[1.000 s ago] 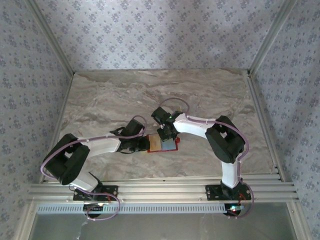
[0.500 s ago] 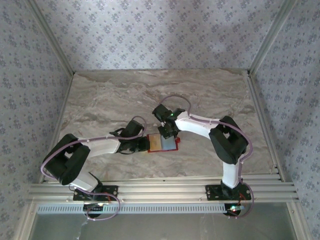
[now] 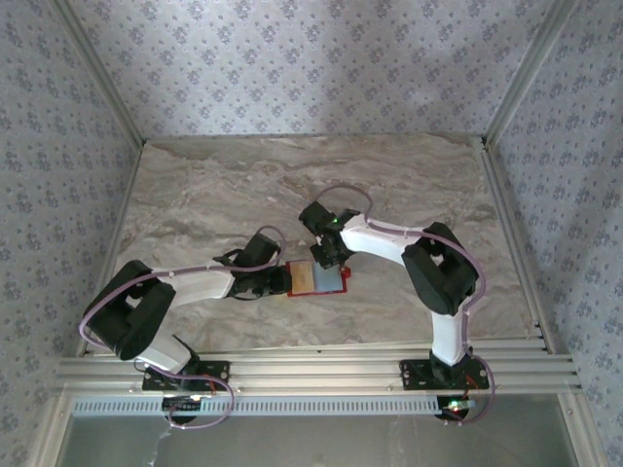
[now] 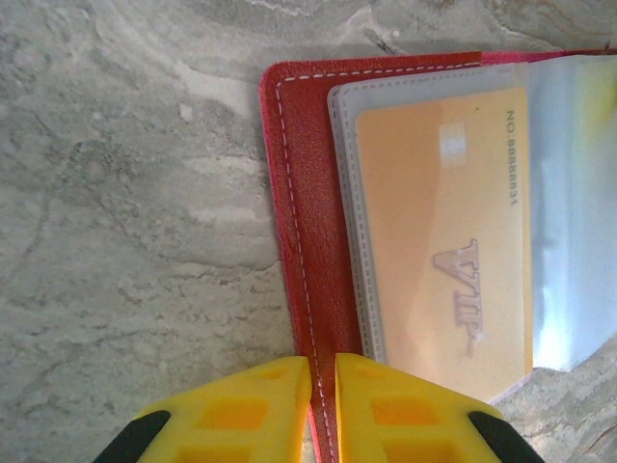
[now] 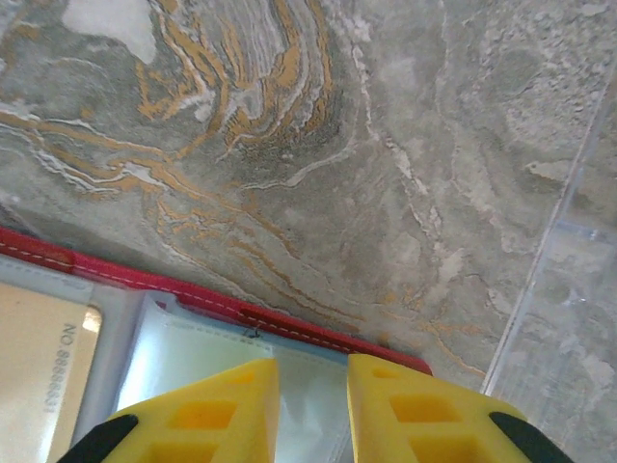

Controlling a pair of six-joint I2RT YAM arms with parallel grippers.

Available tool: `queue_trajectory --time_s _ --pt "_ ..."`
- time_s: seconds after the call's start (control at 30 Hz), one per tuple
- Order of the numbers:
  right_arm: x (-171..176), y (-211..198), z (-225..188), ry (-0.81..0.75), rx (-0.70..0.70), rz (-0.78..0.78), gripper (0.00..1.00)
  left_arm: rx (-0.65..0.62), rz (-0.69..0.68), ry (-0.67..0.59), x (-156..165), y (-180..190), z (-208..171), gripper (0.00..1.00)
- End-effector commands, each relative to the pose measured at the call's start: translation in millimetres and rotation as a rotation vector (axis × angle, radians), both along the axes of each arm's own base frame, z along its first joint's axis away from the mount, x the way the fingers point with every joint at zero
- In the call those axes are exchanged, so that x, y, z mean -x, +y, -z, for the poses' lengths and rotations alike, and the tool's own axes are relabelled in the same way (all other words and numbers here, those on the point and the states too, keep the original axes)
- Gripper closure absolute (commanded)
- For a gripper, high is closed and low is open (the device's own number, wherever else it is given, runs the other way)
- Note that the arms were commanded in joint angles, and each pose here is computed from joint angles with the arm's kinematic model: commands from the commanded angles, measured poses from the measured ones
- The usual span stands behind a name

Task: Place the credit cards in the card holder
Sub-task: Flip over the card slot in the card holder.

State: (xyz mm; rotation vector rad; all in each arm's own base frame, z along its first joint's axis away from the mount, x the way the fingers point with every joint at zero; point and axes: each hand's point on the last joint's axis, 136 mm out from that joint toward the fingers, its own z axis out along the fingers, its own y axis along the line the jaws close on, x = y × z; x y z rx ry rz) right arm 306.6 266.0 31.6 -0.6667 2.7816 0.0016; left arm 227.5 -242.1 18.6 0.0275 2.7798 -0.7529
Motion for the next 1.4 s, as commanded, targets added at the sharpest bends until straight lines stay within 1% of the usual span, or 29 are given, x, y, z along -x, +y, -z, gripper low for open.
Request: queue_trajectory --time_s 0.0,0.2,0.3,0.4,0.57,0.67,0.83,0.9,1.1,1.3,1.37 --pt "2.6 -2.3 7.4 0.031 0.023 -0.003 0.72 -0.026 0.010 0.039 10.2 4.8 13.4 0.84" --pt "10.6 -6.7 16.3 0.052 0.044 0.007 0.70 -0.028 0.010 0.039 10.1 5.3 12.7 0.84" --pt "14.9 -8.3 20.4 0.065 0.047 0.011 0.70 -0.030 0.010 0.037 9.4 5.2 12.7 0.84" --pt "20.3 -8.4 24.6 0.085 0.040 0.009 0.73 -0.030 0.009 0.037 8.9 4.9 12.9 0.84" --pt "24.0 -9.5 29.3 0.101 0.041 0.010 0.84 -0.033 0.008 0.039 9.0 5.5 13.6 0.84" --pt "24.5 -7.7 26.8 0.097 0.030 0.005 0.88 -0.037 0.010 0.040 9.1 5.9 14.8 0.84" --pt "18.0 -5.9 12.3 0.056 0.022 0.002 0.98 -0.045 0.011 0.049 10.3 6.7 19.6 0.84" --pt "14.3 -4.4 3.4 0.031 0.022 0.000 1.00 -0.049 0.010 0.052 10.2 7.1 22.1 0.85" --pt "5.9 10.3 -25.9 -0.030 -0.006 -0.031 1.00 -0.051 0.008 0.061 11.7 7.2 26.5 0.85" --pt "9.3 30.4 -42.1 -0.007 -0.098 -0.057 1.00 -0.051 0.009 0.064 12.2 6.4 28.2 0.85" --pt "13.5 38.4 -43.1 0.023 -0.141 -0.070 1.00 -0.049 0.009 0.064 11.8 5.6 28.2 0.85"
